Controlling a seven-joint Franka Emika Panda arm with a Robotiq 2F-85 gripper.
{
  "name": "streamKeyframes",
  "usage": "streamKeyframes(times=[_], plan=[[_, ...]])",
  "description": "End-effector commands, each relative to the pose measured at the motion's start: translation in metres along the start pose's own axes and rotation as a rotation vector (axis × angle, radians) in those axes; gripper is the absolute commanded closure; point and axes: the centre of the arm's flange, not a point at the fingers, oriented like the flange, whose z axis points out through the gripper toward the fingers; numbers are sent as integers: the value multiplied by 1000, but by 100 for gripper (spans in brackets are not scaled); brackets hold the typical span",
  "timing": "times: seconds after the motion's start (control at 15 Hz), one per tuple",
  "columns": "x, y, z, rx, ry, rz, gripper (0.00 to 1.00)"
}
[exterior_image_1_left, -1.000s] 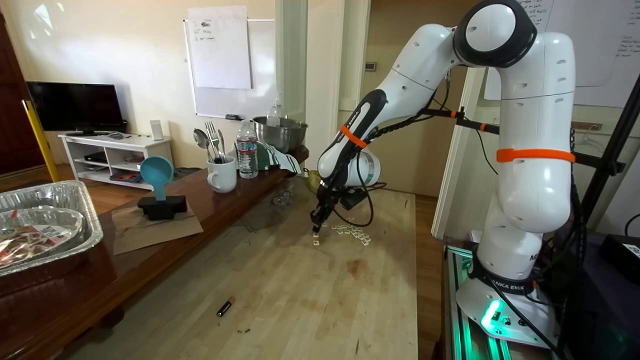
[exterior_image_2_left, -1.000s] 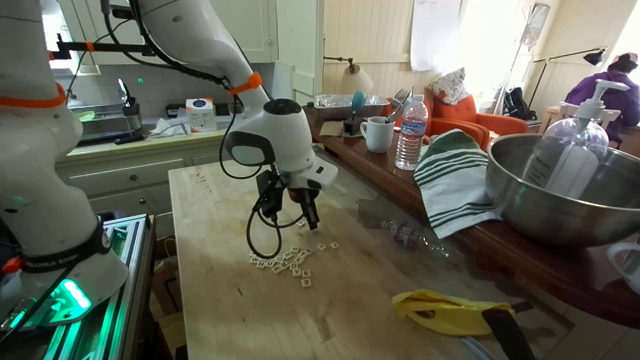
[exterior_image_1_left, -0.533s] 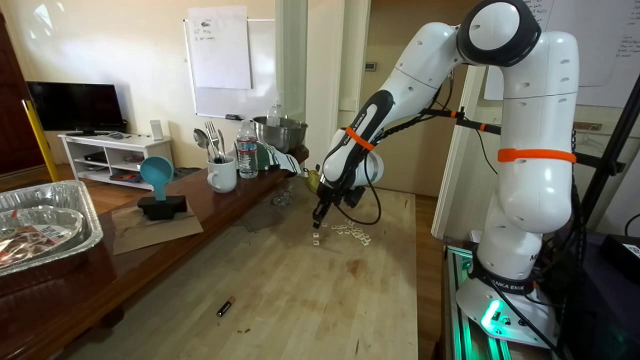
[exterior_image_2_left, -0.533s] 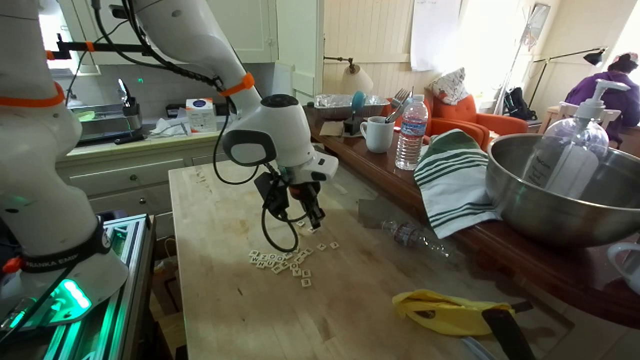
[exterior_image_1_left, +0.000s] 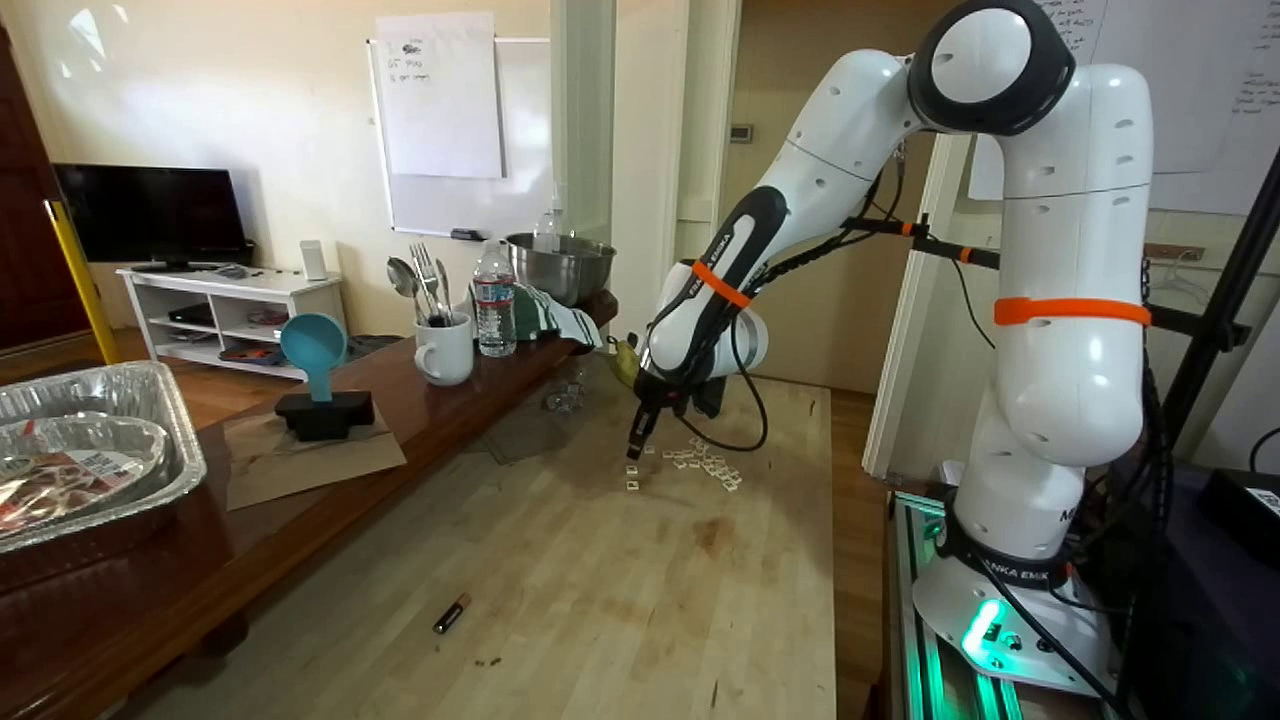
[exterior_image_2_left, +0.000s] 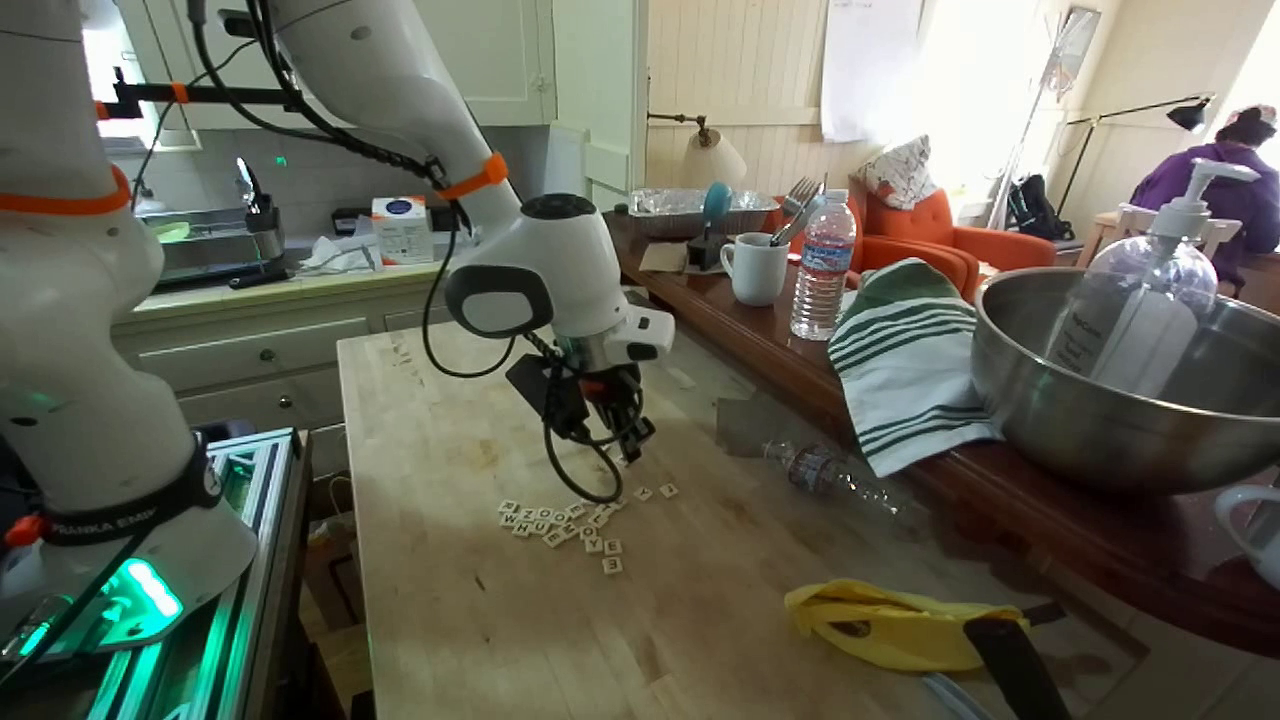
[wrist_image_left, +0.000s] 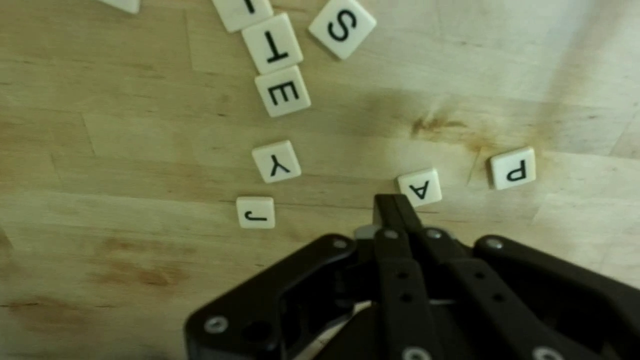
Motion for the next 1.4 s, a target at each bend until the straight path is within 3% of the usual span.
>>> streamKeyframes(times=[0.0,0.33,0.8,1.33], plan=[[-15,-6,-6,-1,-18,-73,100],[-35,-17,-17,-6,-36,-94,100],[-60,-4,-31,-83,-61,-67,100],[-62,7,-20,-110,-7,-10,100]])
